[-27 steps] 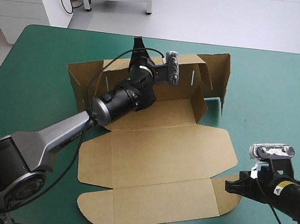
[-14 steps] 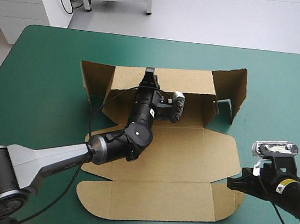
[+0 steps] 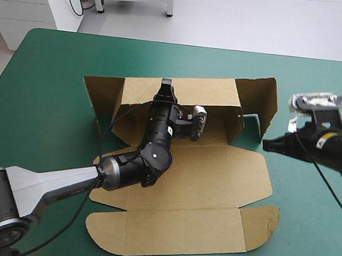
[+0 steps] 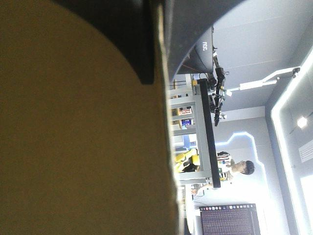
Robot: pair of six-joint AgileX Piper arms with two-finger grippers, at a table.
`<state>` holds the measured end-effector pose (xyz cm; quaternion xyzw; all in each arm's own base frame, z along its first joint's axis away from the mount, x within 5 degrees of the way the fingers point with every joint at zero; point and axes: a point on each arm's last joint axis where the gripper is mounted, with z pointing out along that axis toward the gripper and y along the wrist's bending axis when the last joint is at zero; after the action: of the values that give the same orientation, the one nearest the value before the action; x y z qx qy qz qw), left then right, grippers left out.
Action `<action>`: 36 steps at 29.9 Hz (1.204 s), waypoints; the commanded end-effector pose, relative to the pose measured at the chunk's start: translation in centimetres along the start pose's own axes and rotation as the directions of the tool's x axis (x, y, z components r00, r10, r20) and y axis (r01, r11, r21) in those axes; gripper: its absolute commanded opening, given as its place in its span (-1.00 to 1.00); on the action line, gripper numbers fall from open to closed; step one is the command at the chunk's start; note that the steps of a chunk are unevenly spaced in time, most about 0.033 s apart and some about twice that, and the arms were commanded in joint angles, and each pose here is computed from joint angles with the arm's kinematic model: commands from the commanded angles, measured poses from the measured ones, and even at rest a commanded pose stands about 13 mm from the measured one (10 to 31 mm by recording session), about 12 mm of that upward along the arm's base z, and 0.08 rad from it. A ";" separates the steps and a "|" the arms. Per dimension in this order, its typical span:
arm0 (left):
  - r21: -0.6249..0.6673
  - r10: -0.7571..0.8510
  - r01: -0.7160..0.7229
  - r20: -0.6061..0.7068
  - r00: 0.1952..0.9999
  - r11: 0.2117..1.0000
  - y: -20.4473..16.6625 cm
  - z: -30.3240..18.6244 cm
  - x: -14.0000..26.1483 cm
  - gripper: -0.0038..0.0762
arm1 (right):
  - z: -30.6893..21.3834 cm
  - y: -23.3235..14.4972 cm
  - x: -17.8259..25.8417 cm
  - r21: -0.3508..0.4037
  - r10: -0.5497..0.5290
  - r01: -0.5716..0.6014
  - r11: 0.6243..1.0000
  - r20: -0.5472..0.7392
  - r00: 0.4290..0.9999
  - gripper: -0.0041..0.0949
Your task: Fold the box
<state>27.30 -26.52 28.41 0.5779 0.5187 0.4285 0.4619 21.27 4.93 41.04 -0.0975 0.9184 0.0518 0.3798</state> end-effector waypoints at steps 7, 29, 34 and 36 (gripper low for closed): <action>-0.112 0.031 -0.030 0.004 1.000 0.993 2.8 -1.1 0.4 -0.92 | 2.5 -1.9 -10.9 0.021 -0.044 0.043 0.999 0.089 0.995 -0.96; -0.121 0.027 -0.027 -0.003 1.000 0.992 2.8 -1.4 0.2 -0.92 | 12.4 -5.5 -15.1 -0.106 0.079 -0.074 0.992 0.043 0.996 -0.96; -0.146 0.013 -0.013 0.000 1.000 0.989 4.2 -2.5 0.4 -0.90 | 12.1 -5.8 -15.1 -0.069 0.078 -0.076 0.995 0.038 0.996 -0.96; -0.127 0.003 -0.004 -0.005 1.000 0.992 5.4 -2.9 0.7 -0.86 | 11.9 -6.2 -14.9 -0.055 0.089 -0.087 0.995 0.029 0.996 -0.96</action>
<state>26.42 -26.66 29.44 0.5827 0.5069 0.4355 0.4624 43.03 3.87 38.89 -0.0764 0.9370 0.1033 0.3250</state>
